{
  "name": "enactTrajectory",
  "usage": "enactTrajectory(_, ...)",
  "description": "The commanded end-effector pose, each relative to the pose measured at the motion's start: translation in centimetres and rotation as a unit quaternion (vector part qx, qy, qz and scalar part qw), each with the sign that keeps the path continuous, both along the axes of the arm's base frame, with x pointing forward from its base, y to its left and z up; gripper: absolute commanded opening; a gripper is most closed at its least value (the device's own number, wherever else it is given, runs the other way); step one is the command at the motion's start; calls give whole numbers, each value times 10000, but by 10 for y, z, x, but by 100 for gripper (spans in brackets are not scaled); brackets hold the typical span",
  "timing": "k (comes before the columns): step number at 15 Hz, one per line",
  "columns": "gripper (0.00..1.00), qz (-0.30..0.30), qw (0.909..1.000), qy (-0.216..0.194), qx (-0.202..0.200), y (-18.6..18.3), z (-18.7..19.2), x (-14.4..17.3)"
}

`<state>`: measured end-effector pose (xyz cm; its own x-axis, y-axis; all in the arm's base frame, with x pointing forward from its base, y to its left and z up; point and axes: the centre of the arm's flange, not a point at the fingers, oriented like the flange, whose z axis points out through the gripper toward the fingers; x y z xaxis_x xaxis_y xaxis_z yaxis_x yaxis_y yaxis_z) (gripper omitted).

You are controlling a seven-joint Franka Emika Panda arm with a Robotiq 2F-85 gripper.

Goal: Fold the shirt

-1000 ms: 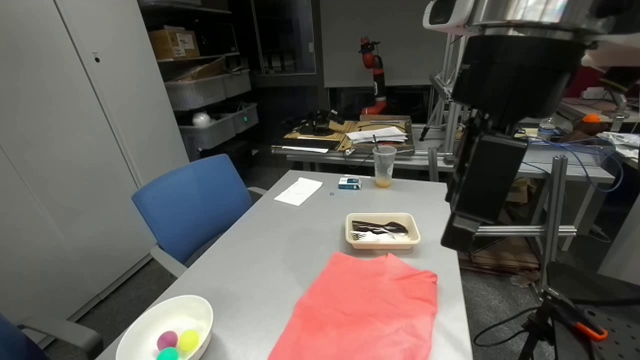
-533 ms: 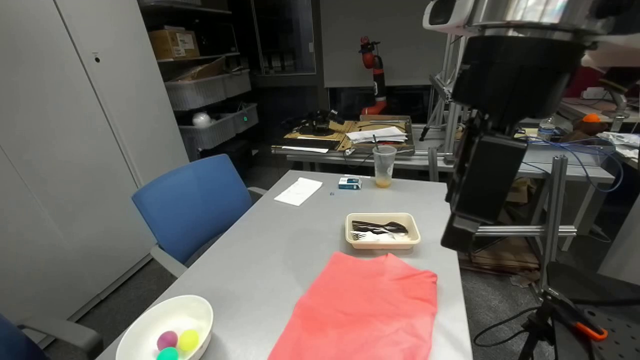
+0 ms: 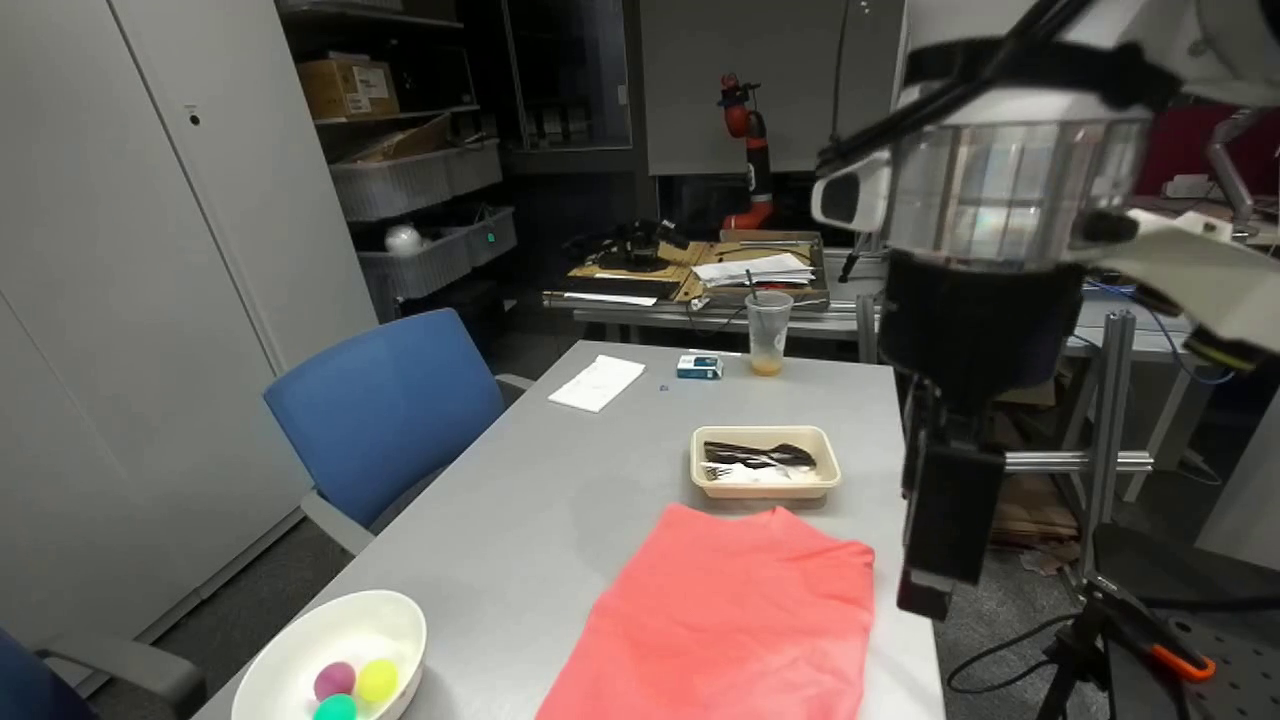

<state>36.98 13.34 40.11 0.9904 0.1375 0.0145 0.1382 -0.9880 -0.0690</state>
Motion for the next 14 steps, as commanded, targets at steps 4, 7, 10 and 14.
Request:
enactTrajectory(4, 100, 179, 9990, 403, 13, 8, -74, 26)
enactTrajectory(7, 100, 93, 9989, 460, -56, 2, -73, 16)
enactTrajectory(10, 100, 95, 9988, 477, -52, 3, -75, 19)
enactTrajectory(14, 100, 530, 9960, 706, -112, 20, -111, 22)
